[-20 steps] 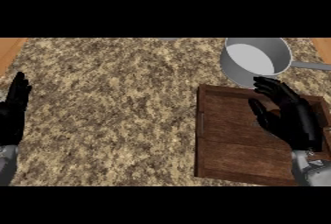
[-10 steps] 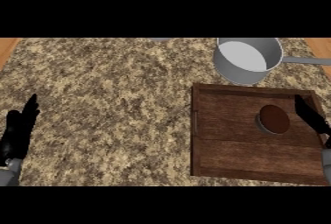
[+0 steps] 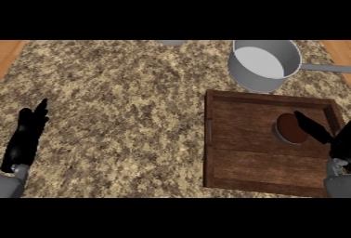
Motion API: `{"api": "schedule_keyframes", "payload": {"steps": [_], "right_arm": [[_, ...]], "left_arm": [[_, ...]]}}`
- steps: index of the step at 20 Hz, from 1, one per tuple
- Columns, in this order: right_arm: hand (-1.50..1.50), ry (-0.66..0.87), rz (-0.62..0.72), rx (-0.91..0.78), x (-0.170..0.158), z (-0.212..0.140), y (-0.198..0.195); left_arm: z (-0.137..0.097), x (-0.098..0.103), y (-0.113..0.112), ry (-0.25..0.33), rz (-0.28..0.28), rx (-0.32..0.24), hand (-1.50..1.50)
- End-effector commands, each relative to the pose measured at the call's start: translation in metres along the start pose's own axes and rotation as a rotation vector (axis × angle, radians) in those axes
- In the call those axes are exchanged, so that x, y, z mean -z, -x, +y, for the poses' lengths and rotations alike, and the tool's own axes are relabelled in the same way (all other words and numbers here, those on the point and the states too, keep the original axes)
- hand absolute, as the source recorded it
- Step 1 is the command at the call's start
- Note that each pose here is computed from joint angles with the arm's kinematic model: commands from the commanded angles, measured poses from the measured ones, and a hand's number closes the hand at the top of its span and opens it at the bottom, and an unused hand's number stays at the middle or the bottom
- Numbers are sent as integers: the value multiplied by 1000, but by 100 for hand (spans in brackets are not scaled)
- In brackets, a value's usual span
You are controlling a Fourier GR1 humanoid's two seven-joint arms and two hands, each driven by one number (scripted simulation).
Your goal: Pick the cupcake from the tray and place it in the pot
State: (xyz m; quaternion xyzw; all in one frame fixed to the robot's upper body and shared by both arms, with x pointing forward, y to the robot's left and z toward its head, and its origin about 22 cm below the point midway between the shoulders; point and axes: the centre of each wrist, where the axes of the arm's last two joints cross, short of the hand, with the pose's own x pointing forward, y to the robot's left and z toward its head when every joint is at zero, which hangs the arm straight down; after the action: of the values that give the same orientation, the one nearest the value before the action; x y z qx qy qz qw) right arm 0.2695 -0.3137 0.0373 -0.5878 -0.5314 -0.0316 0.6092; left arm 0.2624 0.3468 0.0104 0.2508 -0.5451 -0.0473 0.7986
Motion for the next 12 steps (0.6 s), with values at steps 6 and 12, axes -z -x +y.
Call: {"api": "schedule_keyframes", "payload": {"steps": [6, 12], "right_arm": [[-150, -249, 245, -360, -6, -2, -64], [-150, -458, 351, -413, -21, -11, -124]], "left_arm": [[-8, -2, -11, 16, 4, 1, 0], [-8, -2, -14, 27, 22, 15, 0]]}}
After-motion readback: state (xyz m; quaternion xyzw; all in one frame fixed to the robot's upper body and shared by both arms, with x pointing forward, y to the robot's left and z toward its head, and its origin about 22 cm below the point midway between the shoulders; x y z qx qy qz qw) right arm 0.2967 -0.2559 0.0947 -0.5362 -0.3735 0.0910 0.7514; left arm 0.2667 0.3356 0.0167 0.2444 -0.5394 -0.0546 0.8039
